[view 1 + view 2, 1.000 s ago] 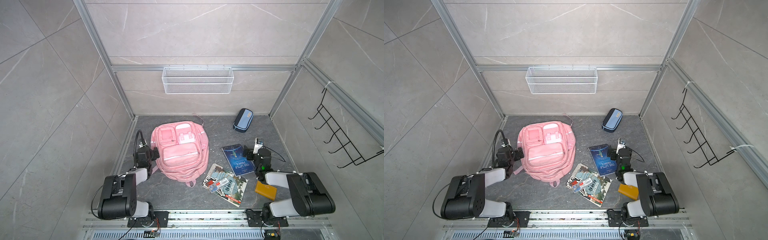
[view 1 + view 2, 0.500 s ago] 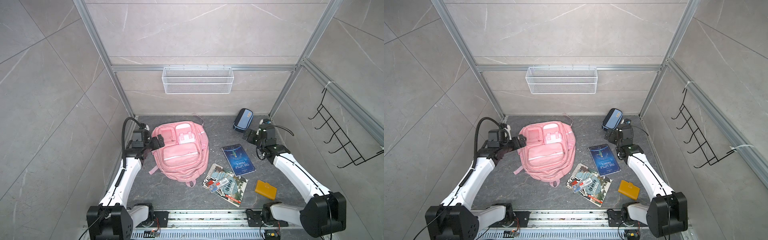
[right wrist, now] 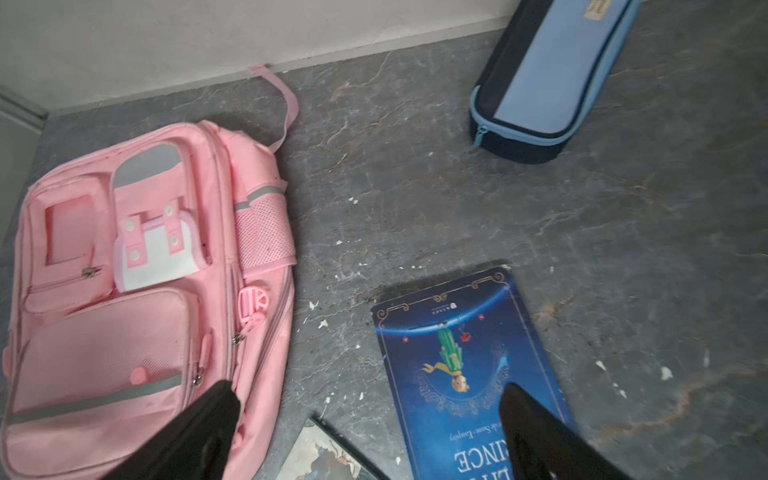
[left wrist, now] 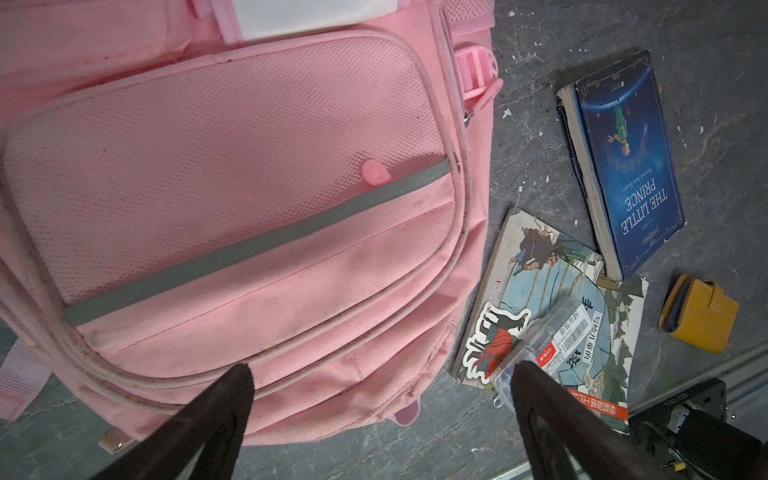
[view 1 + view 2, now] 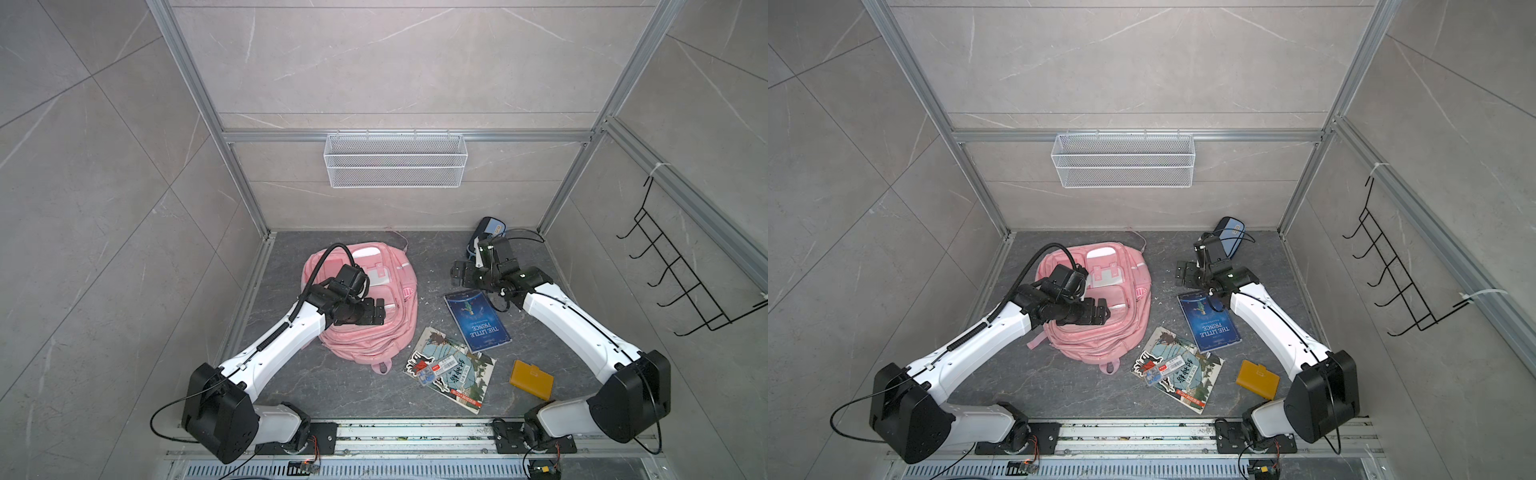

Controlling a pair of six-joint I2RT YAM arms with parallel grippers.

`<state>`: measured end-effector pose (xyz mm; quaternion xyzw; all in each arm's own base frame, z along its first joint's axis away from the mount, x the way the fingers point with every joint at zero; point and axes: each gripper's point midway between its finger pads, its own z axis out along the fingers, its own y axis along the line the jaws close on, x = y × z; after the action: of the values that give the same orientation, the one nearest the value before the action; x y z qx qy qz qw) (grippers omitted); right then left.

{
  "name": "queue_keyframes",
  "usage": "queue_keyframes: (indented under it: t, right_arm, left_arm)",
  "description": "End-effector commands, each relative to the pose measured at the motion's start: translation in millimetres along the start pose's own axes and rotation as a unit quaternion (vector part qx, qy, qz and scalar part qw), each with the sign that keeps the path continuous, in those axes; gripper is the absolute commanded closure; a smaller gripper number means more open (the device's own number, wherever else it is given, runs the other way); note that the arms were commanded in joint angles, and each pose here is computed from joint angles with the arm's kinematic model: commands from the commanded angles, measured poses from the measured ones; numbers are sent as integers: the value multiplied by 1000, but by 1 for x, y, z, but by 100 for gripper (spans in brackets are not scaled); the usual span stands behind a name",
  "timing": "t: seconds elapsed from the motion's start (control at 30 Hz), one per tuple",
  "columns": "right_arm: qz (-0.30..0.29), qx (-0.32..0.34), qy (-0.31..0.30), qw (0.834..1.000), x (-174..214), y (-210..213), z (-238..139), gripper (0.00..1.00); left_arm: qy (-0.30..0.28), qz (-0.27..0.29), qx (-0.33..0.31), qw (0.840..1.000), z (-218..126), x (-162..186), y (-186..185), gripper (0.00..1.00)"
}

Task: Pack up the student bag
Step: 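Reach left gripper to backpack's front zipper while right gripper reaches its side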

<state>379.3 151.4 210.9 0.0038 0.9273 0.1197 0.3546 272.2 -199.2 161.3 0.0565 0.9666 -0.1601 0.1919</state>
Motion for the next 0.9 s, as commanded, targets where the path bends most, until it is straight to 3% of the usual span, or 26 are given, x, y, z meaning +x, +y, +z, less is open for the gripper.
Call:
queue_keyframes:
  t: [0.0, 0.1, 0.2, 0.3, 0.43, 0.63, 0.77, 0.87]
  right_arm:
    - [-30, -59, 26, 997, 4, 23, -5, 1]
    - [-23, -61, 3, 998, -3, 21, -9, 1]
    - [-20, -82, 18, 996, -2, 23, -4, 1]
    - [-18, -74, 58, 995, 8, 17, 11, 1]
    - [29, -91, 113, 989, 28, 8, 29, 1]
    - [33, -110, 136, 984, 33, 8, 21, 1]
    - [54, -85, 145, 984, 43, 0, 20, 1]
    - [65, -54, 147, 985, 50, -3, 15, 1]
  left_arm:
    - [13, -10, -29, 999, -6, -5, -13, 0]
    - [36, 9, -37, 999, 1, -2, -37, 0]
    - [70, 44, -80, 993, 2, 5, -57, 0]
    - [101, 88, -151, 979, -1, 13, -65, 0]
    - [151, 113, -216, 958, 6, 24, -64, 0]
    - [155, 153, -236, 947, 23, 19, -59, 0]
    - [169, 192, -258, 932, 40, 18, -48, 3]
    - [173, 191, -242, 935, 54, 11, -36, 5]
